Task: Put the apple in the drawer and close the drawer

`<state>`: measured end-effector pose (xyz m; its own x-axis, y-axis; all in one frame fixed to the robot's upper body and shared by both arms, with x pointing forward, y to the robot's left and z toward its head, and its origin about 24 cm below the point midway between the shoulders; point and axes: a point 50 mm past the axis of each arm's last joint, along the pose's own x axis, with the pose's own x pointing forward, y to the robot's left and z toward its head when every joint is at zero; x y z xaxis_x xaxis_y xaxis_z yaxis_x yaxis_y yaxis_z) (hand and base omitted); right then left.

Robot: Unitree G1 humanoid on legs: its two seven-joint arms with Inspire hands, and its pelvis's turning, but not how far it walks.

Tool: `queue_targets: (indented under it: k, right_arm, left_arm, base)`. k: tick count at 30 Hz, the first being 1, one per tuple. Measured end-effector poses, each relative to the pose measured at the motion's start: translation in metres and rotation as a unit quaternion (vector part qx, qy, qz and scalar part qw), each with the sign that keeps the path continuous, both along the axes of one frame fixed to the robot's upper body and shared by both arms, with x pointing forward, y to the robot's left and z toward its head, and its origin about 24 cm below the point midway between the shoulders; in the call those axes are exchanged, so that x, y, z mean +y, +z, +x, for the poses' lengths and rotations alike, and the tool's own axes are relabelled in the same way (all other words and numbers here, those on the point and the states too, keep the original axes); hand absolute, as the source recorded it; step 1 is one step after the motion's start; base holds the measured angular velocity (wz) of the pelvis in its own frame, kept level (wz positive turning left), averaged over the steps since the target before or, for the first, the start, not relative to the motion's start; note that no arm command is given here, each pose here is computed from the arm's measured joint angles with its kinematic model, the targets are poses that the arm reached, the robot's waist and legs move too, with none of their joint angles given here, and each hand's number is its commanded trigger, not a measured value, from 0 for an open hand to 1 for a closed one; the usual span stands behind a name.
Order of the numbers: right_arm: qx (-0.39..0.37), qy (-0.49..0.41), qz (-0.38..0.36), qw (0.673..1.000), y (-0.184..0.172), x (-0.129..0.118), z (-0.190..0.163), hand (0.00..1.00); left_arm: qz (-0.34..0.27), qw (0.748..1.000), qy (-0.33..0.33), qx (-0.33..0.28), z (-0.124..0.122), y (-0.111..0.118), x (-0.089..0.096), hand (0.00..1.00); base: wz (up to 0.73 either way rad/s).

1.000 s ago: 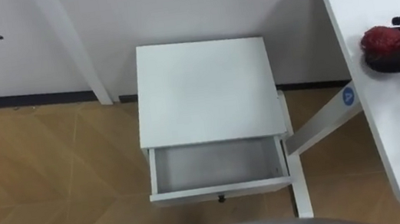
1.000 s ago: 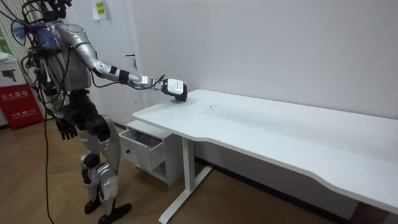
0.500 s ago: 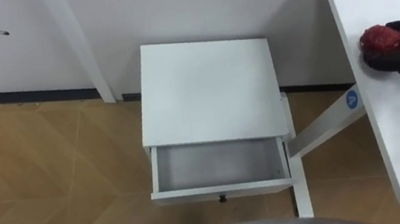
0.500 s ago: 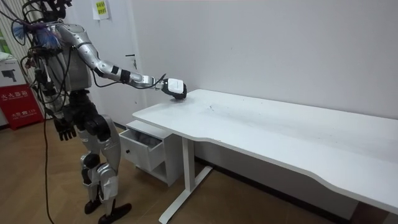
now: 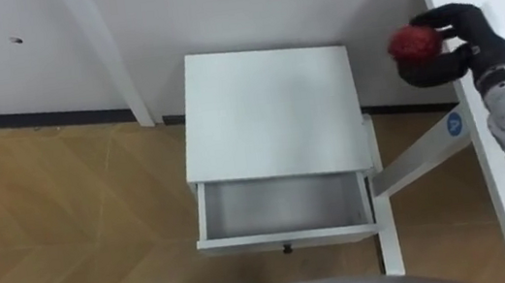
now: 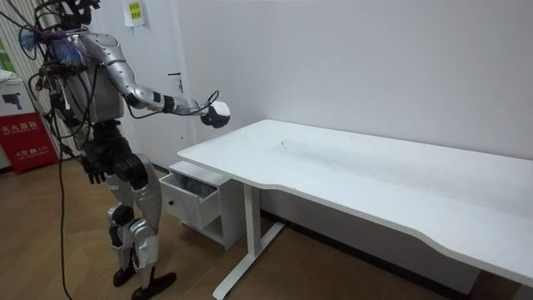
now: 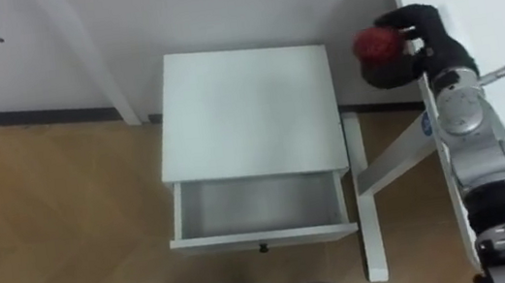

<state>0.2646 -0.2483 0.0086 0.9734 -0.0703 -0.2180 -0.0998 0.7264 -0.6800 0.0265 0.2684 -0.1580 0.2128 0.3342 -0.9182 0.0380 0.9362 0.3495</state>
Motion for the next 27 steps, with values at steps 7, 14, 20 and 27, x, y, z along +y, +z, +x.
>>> queue_targets:
  k: [7, 14, 20, 27]
  right_arm:
    - [0.026, 0.098, 0.018, 0.995, -0.011, 0.052, -0.002, 1.0]
    - [0.089, 0.147, 0.006, 0.985, -0.034, 0.068, -0.015, 1.0]
    - [0.126, 0.155, 0.0, 0.98, -0.05, 0.07, -0.033, 1.0]
    - [0.147, 0.162, -0.017, 0.976, -0.058, 0.071, -0.043, 1.0]
  left_arm:
    - [-0.007, 1.0, -0.029, 0.0, 0.008, -0.002, -0.006, 0.0]
    - [-0.009, 0.999, -0.035, -0.006, 0.016, -0.002, -0.009, 0.0]
    - [-0.014, 0.999, -0.043, -0.01, 0.018, -0.004, -0.015, 0.0]
    - [-0.016, 0.998, -0.055, -0.023, 0.024, -0.003, -0.019, 0.0]
  base:
    - [0.09]
    - [0.04]
    - [0.0]
    - [0.0]
